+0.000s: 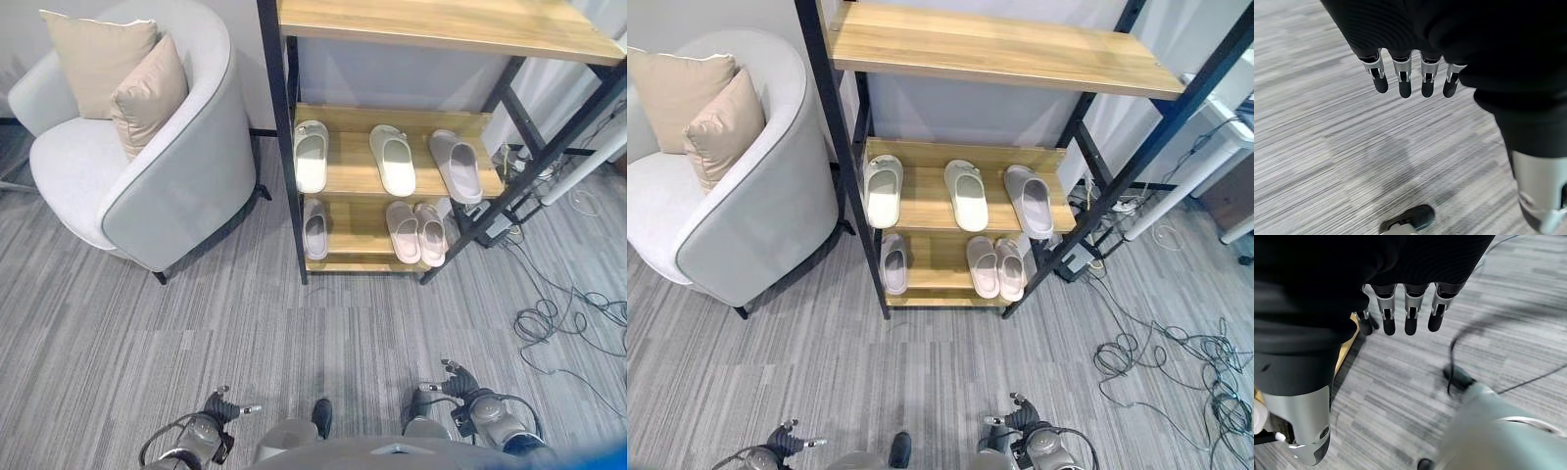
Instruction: Arrange the slippers neatly on the shoe rack.
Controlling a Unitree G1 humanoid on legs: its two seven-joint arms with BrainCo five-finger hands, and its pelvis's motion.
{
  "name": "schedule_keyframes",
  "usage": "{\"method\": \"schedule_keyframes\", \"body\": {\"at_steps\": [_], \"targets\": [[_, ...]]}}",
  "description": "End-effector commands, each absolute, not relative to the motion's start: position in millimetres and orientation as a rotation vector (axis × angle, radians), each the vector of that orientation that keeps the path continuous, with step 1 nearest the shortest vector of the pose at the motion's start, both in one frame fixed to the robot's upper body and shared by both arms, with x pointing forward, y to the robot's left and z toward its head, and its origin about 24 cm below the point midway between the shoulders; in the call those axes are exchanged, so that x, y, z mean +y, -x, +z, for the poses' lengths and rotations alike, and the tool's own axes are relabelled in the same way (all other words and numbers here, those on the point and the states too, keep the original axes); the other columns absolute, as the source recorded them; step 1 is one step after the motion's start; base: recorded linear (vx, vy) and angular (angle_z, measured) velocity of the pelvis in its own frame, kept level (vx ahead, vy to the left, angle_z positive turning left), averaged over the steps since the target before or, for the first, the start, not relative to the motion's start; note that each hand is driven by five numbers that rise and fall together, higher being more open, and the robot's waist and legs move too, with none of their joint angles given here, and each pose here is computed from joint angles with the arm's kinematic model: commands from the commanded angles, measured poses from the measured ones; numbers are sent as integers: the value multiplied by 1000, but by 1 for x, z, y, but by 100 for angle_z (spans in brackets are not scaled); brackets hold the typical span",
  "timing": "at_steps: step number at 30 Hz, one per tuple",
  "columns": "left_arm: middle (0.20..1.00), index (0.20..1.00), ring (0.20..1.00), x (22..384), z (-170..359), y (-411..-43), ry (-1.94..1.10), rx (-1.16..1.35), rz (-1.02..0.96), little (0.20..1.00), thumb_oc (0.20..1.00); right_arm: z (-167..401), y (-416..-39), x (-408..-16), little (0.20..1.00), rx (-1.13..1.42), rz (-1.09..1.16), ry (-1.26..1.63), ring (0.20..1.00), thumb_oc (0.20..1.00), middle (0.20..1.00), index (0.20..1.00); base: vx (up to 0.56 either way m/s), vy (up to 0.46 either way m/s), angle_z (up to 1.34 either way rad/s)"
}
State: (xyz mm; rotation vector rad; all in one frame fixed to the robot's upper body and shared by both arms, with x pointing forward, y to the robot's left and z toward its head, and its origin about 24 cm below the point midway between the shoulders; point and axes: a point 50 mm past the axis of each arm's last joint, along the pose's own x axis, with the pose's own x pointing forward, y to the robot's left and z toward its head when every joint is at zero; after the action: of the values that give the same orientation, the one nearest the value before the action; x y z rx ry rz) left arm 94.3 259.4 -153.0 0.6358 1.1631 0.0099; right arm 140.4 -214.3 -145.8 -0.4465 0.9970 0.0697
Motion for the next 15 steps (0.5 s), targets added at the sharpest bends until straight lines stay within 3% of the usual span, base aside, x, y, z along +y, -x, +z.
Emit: {"method": "schedule_keyframes", "body": {"at_steps": [1,10,15], "targets": [[1000,1000,1000,257,-150,-106,-672,1113,-5,1000,1000,-134,-159,-232,1000,933,66,546,1000,1000,1000,1000,189,-323,33],[1000,1000,1000,239,-150,-123,-612,1048,2,1000,1000,-110,-194,-228,1000,744,43,530,1000,1000,1000,1000,104,-173,22],[1000,1000,1000,234,-142,-147,-585,980,37,1000,1000,-109,-194,-230,1000,734,-13,462,1000,1000,1000,1000,47,-17,110]]}}
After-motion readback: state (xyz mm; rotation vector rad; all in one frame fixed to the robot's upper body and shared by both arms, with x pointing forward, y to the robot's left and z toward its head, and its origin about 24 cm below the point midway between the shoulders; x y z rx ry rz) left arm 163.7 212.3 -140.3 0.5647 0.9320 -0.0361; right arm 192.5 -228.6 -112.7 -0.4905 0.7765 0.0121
